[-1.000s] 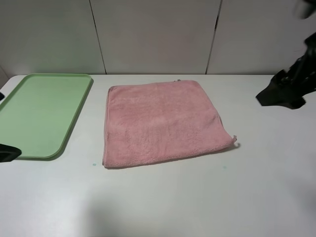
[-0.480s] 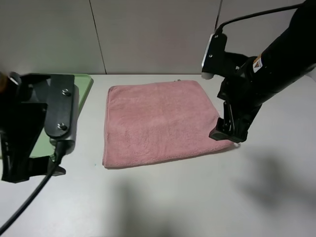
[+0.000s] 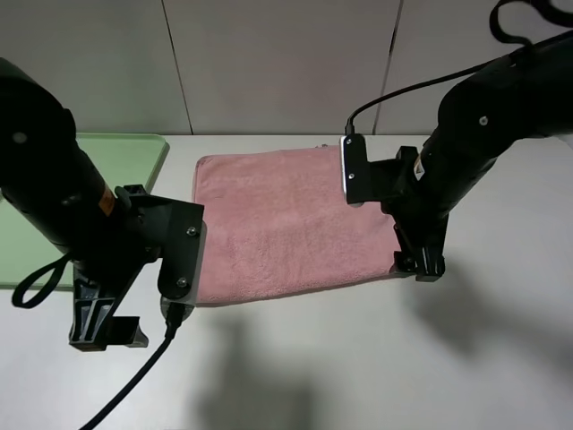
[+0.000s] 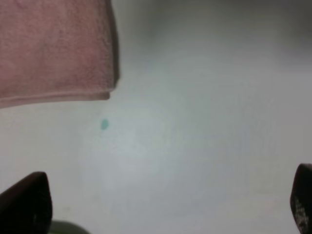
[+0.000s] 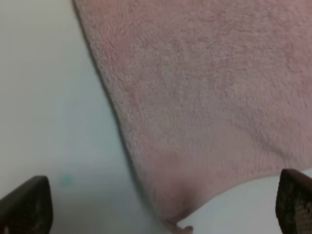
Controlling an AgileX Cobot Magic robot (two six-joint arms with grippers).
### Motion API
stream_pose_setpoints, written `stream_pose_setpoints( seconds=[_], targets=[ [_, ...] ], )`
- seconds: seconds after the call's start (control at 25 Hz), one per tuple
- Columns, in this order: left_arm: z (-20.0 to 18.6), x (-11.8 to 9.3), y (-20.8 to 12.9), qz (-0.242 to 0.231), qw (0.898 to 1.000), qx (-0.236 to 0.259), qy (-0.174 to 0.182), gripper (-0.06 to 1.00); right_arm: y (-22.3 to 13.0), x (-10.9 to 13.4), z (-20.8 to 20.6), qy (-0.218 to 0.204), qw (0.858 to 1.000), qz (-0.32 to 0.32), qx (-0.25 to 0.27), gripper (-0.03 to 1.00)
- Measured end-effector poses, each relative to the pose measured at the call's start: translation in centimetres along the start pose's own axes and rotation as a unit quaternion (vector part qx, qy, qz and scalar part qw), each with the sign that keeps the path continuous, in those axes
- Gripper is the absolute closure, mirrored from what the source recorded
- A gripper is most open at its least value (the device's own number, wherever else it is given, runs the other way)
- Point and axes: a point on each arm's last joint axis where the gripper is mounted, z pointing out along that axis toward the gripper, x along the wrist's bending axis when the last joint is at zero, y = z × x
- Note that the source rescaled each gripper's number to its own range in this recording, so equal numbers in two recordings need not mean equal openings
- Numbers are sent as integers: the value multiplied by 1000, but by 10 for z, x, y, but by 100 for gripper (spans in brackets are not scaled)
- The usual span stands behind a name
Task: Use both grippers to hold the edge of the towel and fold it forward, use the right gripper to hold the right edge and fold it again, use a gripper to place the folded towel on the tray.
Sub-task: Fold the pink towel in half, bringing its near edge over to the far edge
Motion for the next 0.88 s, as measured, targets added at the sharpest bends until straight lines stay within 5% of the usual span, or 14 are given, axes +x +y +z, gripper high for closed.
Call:
stream_pose_setpoints(
  seconds=[0.88],
  targets=[
    [3, 4, 4, 21, 1000, -16, 17, -4, -3, 10, 68, 59, 990, -122, 44, -3]
  ],
)
